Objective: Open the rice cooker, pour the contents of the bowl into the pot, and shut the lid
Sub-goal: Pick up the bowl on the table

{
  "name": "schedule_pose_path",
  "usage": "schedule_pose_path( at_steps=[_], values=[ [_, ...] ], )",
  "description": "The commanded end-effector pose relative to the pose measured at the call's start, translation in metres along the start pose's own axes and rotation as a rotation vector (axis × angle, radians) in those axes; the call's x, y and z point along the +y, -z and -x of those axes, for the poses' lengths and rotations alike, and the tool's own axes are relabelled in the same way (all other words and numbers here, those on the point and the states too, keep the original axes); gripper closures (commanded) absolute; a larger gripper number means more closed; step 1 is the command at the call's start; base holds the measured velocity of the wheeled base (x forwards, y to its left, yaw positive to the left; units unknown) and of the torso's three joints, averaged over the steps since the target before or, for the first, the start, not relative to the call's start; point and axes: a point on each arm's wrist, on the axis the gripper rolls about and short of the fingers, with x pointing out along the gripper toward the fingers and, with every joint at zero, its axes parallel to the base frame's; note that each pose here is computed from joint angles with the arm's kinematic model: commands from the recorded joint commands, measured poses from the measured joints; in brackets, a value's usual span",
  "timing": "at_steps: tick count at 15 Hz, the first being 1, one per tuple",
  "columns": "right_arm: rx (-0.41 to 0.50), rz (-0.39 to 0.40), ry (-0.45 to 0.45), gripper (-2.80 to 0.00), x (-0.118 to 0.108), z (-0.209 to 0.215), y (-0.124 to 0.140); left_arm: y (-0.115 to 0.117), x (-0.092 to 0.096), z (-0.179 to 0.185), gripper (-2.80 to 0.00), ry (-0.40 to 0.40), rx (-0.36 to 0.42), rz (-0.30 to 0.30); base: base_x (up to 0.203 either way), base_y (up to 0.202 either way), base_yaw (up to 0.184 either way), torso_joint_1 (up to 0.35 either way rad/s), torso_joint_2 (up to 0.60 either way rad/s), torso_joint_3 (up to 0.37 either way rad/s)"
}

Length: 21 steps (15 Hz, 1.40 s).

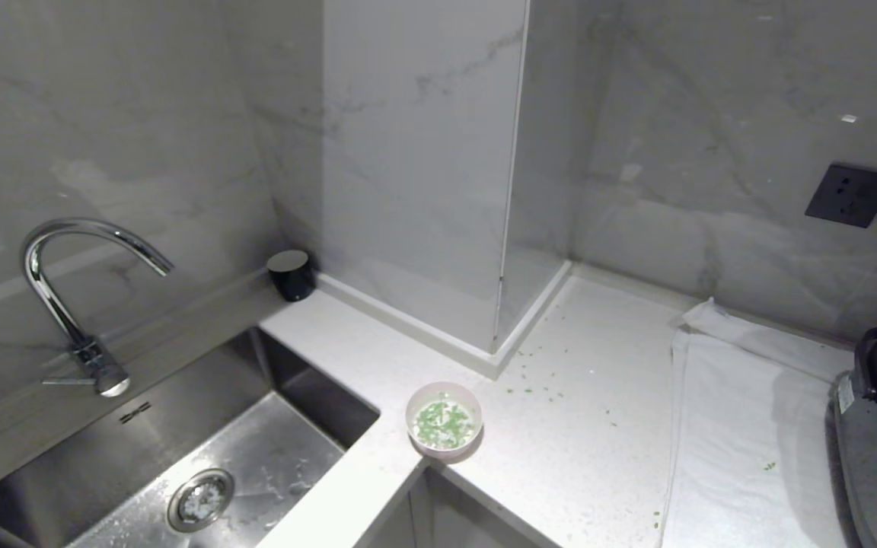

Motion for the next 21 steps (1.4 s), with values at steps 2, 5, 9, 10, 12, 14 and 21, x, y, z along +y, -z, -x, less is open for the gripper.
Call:
schedule_pose_path(
  at_steps=[2, 5, 9, 10, 12, 14, 21],
  values=[
    [0.001, 0.000, -0.001, 0.00, 0.000, 0.000, 0.000, 0.015, -0.017, -0.008, 0.00, 0.088, 0.138, -0.141, 0.000, 0.000, 0.000, 0.000, 0.00, 0.000],
    [0.001, 0.000, -0.001, 0.00, 0.000, 0.000, 0.000, 0.011, -0.016, 0.000, 0.00, 0.113, 0.100, -0.111, 0.000, 0.000, 0.000, 0.000, 0.00, 0.000],
    [0.000, 0.000, -0.001, 0.00, 0.000, 0.000, 0.000, 0.014, -0.011, 0.009, 0.00, 0.091, 0.026, 0.028, 0.000, 0.000, 0.000, 0.000, 0.00, 0.000],
    [0.001, 0.000, -0.001, 0.00, 0.000, 0.000, 0.000, 0.019, -0.011, 0.010, 0.00, 0.079, 0.006, 0.058, 0.000, 0.000, 0.000, 0.000, 0.00, 0.000],
    [0.002, 0.000, -0.001, 0.00, 0.000, 0.000, 0.000, 0.027, -0.008, 0.008, 0.00, -0.020, -0.026, 0.113, 0.000, 0.000, 0.000, 0.000, 0.00, 0.000],
    [0.000, 0.000, -0.001, 0.00, 0.000, 0.000, 0.000, 0.032, -0.008, 0.006, 0.00, -0.072, -0.022, 0.124, 0.000, 0.000, 0.000, 0.000, 0.00, 0.000],
    [0.001, 0.000, -0.001, 0.00, 0.000, 0.000, 0.000, 0.027, -0.003, 0.010, 0.00, -0.086, -0.046, 0.135, 0.000, 0.000, 0.000, 0.000, 0.00, 0.000]
  ],
)
